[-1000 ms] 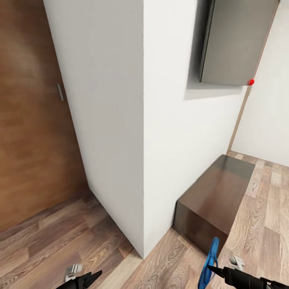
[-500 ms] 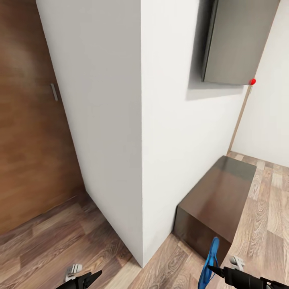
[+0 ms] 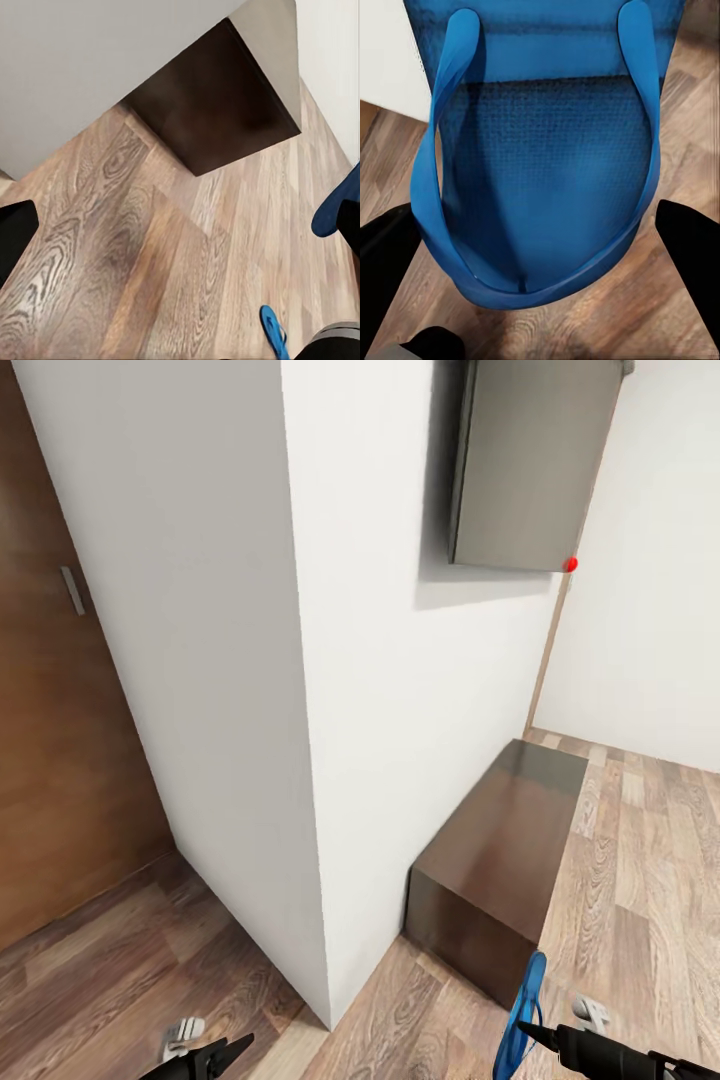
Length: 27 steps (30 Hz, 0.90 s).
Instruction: In the bedroom, move the book from the bed onto either nightstand, and place the two sandals side by side next to the bed.
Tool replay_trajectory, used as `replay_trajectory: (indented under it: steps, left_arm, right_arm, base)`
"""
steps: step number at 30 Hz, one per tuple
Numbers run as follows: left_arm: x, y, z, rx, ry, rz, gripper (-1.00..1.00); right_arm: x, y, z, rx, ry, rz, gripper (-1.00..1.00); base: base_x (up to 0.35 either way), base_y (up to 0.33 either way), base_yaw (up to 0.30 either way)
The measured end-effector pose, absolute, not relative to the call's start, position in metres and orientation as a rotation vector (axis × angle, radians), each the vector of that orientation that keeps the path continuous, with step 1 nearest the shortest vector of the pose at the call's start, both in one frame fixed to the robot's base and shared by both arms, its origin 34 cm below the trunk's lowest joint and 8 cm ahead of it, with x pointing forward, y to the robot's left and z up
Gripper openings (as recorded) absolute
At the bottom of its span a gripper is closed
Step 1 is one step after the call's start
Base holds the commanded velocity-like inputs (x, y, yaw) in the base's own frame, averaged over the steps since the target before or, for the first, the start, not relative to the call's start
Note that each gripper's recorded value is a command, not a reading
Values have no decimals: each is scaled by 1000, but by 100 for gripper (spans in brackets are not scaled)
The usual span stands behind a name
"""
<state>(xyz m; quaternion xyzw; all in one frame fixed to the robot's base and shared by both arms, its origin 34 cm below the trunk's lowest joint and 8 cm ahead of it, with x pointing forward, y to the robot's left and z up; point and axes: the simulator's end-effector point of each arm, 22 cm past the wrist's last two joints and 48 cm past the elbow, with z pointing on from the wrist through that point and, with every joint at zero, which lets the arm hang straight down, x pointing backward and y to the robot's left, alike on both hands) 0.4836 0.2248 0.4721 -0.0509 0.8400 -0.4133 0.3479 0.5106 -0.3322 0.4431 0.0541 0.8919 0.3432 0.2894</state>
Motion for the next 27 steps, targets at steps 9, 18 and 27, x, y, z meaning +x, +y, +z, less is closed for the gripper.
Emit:
replay_trajectory:
  steps: [9, 18, 27]
  left_arm:
    - [483, 225, 472, -131, 2178, -1071, 100]
    - [484, 225, 472, -132, 2178, -1071, 100]
    - [484, 225, 472, -132, 2178, -1072, 100]
  right_arm:
    - [511, -329, 443, 144, 2379, 921, -100]
    - [511, -329, 443, 144, 2379, 922, -100]
    - [511, -329, 443, 144, 2379, 922, -100]
  base:
    - [204, 153, -53]
    - [43, 34, -45]
    - [0, 0, -239]
